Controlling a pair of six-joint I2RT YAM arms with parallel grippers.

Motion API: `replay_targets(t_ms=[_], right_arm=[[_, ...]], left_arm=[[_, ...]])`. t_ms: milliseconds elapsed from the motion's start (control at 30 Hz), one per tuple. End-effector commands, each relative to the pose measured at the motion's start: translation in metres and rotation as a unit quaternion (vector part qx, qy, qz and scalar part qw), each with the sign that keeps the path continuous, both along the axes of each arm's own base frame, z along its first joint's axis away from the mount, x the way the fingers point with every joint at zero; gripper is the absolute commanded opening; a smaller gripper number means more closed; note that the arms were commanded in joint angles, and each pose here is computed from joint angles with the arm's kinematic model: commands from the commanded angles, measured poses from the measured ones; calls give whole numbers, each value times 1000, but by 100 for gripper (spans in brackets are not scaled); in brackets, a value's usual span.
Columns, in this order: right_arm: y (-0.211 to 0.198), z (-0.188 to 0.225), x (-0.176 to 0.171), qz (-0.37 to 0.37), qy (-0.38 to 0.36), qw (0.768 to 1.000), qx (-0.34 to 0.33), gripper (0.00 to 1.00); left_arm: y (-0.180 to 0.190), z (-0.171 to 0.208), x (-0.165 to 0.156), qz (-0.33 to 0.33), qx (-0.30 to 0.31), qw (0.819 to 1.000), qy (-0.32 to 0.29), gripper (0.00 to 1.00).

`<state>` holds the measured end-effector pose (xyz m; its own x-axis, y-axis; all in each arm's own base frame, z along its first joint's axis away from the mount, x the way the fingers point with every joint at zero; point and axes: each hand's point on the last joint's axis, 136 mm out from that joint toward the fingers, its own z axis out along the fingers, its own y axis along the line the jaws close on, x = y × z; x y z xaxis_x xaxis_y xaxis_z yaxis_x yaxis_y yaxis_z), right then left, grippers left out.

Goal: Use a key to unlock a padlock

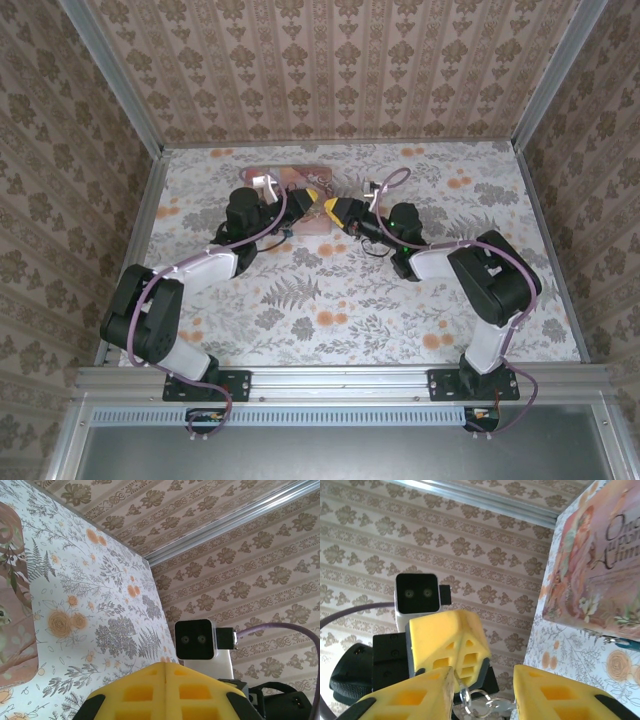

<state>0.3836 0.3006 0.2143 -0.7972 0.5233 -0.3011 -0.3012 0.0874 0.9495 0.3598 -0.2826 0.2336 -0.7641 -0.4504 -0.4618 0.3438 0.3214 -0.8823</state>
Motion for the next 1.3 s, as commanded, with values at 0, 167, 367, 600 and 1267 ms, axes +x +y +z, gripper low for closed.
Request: replay_targets(t_ms=[0, 167, 367, 600, 1267], right_arm=[[12, 22, -5, 23, -46, 999, 13, 36], [18, 24, -6, 28, -45, 998, 24, 34], [22, 19, -8, 28, -38, 999, 27, 34], [25, 18, -9, 28, -33, 999, 31, 32], [27, 17, -11, 25, -27, 999, 35, 15]], left_arm=[[-1, 24, -3, -12, -7, 999, -34, 0], [-1, 23, -2, -10, -8, 999, -33, 0], [-1, 25, -1, -7, -11, 999, -34, 0], [-1, 26, -1, -3, -13, 999, -34, 0], [-2, 24, -1, 2, -12, 999, -32, 0]])
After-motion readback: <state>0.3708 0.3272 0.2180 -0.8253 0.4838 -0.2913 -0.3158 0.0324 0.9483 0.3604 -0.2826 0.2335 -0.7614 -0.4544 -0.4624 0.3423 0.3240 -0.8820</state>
